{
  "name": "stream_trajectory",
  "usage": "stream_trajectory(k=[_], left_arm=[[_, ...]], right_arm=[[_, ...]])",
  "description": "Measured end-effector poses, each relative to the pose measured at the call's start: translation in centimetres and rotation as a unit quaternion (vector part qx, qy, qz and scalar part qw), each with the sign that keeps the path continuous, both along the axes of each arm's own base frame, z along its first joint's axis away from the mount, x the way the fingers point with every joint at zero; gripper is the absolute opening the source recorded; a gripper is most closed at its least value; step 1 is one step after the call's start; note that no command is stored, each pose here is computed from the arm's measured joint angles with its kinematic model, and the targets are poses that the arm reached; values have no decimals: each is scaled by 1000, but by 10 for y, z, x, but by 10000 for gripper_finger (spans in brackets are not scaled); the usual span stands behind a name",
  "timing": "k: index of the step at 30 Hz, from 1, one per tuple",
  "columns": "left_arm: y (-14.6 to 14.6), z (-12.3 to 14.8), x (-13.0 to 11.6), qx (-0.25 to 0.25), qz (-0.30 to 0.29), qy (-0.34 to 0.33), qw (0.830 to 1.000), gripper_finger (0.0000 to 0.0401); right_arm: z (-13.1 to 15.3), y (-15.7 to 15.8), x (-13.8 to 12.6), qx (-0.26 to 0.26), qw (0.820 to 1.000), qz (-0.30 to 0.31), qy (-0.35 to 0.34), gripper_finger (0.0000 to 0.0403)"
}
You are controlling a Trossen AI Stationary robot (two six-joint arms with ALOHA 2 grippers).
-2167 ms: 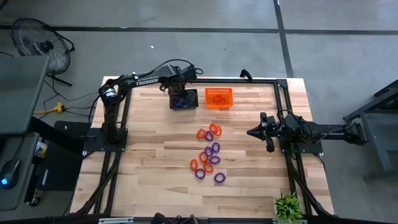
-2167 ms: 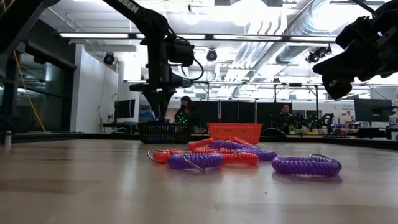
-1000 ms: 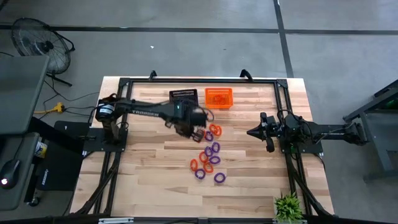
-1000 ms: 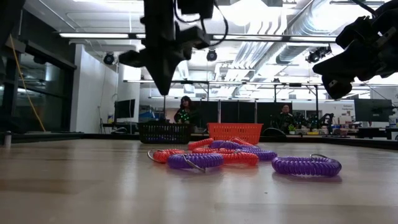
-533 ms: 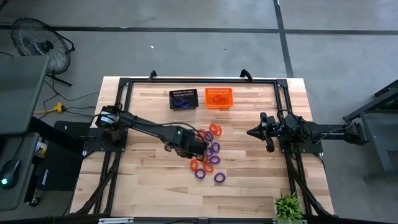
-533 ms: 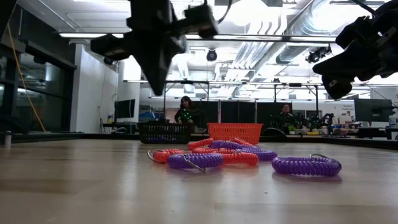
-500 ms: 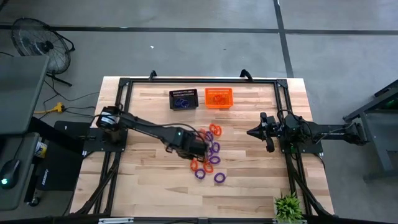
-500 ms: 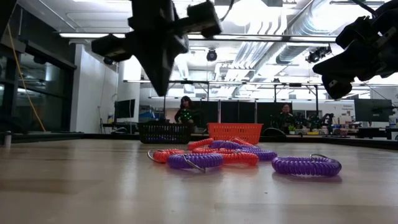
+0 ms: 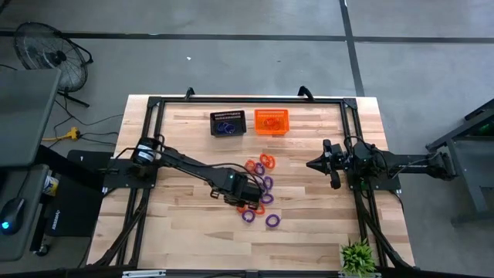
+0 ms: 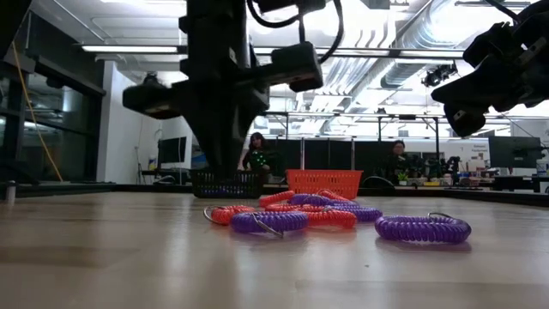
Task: Sort spring keychains
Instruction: Put the orange spring keychain into the orange bin
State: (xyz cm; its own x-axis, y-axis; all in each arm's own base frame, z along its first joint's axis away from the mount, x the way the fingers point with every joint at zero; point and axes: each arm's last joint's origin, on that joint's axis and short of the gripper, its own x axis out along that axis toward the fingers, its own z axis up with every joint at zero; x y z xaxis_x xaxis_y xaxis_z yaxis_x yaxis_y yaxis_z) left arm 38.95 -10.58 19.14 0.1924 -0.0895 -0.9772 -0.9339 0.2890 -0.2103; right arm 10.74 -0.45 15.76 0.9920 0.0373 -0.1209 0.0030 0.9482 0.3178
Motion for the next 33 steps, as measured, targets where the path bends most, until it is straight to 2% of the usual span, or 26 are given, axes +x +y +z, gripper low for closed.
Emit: stream_trajectory(k=[7,10,17,33], left_arm=[[0,1,2,6,-3,-11,1000,106],[1,0,0,17,0,-5,1000,124],[4,-11,1,23,1,20,1000,129],[4,-11,2,30,-7,14,999,129]], right_arm=[[0,0,0,0,1000,0,0,11],[0,0,0,0,1000,0,0,11],[0,0,0,0,1000,0,0,11],[0,0,0,0,1000,0,0,11]])
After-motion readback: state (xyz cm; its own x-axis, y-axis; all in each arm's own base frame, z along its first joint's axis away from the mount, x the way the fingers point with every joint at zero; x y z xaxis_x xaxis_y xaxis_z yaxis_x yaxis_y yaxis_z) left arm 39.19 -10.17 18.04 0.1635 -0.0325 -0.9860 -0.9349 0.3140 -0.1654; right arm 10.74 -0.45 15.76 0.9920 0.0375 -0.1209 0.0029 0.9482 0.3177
